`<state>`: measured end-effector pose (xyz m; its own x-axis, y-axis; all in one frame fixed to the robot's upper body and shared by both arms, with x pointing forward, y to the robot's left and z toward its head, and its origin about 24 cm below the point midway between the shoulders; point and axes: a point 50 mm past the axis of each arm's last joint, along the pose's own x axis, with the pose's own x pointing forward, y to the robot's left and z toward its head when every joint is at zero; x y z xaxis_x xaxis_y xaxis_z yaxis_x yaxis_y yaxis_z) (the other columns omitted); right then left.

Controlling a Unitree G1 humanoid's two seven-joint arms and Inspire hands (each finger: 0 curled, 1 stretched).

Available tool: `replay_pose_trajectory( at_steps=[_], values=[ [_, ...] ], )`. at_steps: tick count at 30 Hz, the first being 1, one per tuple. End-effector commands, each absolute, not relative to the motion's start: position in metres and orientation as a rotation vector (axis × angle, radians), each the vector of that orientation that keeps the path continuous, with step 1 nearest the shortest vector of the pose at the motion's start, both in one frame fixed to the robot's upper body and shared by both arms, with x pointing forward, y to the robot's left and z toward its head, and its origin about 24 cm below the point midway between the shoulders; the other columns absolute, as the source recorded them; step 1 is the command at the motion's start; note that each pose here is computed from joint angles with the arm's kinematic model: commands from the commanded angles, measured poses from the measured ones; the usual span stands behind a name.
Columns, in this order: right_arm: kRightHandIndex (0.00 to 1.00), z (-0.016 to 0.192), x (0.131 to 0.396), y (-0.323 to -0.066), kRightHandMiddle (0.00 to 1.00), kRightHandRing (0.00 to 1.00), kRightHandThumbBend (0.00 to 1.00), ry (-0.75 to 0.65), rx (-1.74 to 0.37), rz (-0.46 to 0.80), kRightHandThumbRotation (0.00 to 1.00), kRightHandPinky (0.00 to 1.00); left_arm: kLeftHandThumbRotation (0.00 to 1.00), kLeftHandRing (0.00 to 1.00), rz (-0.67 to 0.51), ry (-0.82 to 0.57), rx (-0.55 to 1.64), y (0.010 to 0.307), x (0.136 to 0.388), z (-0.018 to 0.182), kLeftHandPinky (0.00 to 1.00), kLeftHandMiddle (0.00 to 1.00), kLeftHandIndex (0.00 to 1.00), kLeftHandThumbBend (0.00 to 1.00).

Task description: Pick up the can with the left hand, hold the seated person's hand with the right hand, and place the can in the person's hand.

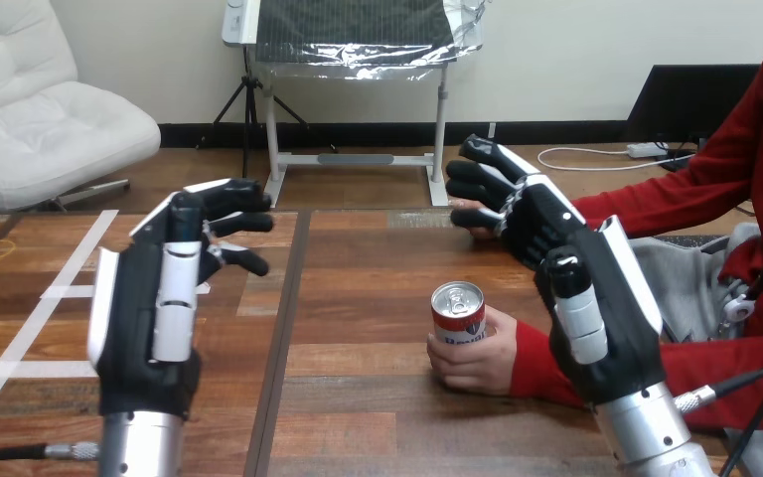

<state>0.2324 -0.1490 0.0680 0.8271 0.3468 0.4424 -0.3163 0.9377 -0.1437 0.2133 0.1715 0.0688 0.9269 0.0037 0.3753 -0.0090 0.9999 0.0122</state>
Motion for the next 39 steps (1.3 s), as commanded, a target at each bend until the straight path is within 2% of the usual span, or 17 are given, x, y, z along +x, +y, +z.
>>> replay_pose_trajectory(
  at_steps=[1,13,21,33,39],
  values=[
    [0.88,0.0762,0.2336,-0.1479,0.86,0.85,0.85,-0.515,-0.051,0.358,1.00,0.77,1.00,0.64,-0.026,-0.482,0.008,0.1606,0.2129,0.0840,0.42,0.64,0.60,0.53],
    [0.87,0.0736,0.2341,-0.1482,0.85,0.84,0.84,-0.497,-0.050,0.373,1.00,0.79,1.00,0.68,-0.079,-0.465,0.002,0.1548,0.2070,0.0789,0.50,0.68,0.64,0.41],
    [0.87,0.0740,0.2348,-0.1488,0.85,0.85,0.82,-0.483,-0.050,0.389,1.00,0.79,1.00,0.70,-0.070,-0.463,0.006,0.1575,0.2059,0.0779,0.51,0.69,0.64,0.39],
    [0.87,0.0726,0.2363,-0.1484,0.86,0.87,0.83,-0.470,-0.047,0.414,1.00,0.81,0.98,0.70,-0.031,-0.500,-0.023,0.1614,0.2066,0.0826,0.52,0.70,0.67,0.46],
    [0.86,0.0710,0.2369,-0.1469,0.86,0.87,0.83,-0.468,-0.031,0.423,1.00,0.83,0.96,0.70,-0.027,-0.521,-0.018,0.1615,0.2069,0.0861,0.53,0.72,0.72,0.50]
  ],
)
